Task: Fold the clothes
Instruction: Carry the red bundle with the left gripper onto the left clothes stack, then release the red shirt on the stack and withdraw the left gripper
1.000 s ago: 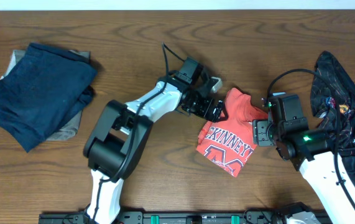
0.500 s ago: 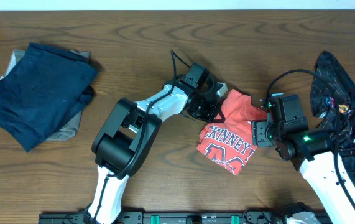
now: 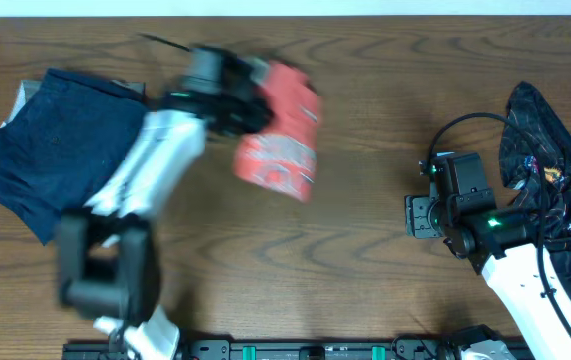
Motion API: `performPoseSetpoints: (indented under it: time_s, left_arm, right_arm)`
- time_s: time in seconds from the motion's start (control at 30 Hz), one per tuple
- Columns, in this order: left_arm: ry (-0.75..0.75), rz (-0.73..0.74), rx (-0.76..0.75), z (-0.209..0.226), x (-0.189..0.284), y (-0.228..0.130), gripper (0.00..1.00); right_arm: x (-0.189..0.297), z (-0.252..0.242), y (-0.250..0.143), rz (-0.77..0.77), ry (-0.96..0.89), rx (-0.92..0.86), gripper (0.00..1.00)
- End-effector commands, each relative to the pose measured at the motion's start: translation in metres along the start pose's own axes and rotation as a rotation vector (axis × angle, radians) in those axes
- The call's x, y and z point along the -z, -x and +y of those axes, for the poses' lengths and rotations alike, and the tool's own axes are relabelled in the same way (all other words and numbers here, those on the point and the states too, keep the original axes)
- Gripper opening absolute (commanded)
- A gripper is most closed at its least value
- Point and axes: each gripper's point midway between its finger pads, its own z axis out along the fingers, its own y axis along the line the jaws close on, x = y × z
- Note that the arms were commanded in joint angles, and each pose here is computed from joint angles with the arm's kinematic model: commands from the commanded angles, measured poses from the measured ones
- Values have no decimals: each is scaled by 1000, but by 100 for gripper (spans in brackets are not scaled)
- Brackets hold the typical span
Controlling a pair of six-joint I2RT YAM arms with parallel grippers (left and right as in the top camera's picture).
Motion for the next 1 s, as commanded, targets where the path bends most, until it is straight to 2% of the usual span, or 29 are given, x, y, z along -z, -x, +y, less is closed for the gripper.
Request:
performPoseSetpoints:
  time_s: [0.0, 0.1, 0.23, 0.5, 0.53, 0.57, 0.6, 0.63, 0.67, 0.73, 0.97]
  left_arm:
    - [195, -208, 9, 51, 81, 44, 6]
    - [306, -320, 85, 97, 137, 56, 6]
    - [460, -410, 227, 171, 199, 48, 6]
    - [602, -489, 505, 272, 260, 5, 6]
    - [605, -489, 541, 280, 262, 0, 12]
    - [606, -485, 576, 287, 261, -6, 27]
    - [599, -478, 618, 294, 258, -12, 47]
    - [588, -473, 648, 298, 255, -16, 61]
    - [568, -468, 671, 300, 250, -18, 75]
    - [516, -460, 669, 297, 242, -16, 96]
    - [501, -506, 614, 283, 250, 0, 98]
  right_arm:
    - [5, -1, 7, -27, -3, -16, 70]
    - [5, -4, 7, -28, -20, -15, 70]
    - [5, -4, 7, -29, -19, -12, 71]
    - [5, -4, 5, -22, -20, -11, 71]
    - [5, -4, 5, -20, -20, -11, 71]
    - [5, -4, 5, -20, -20, -11, 71]
    - [5, -4, 5, -20, -21, -11, 72]
    - [5, -4, 5, -21, -20, -11, 72]
    - [5, -4, 5, -20, -21, -11, 72]
    - [5, -4, 5, -19, -20, -11, 72]
    - [5, -5, 2, -6, -23, -9, 72]
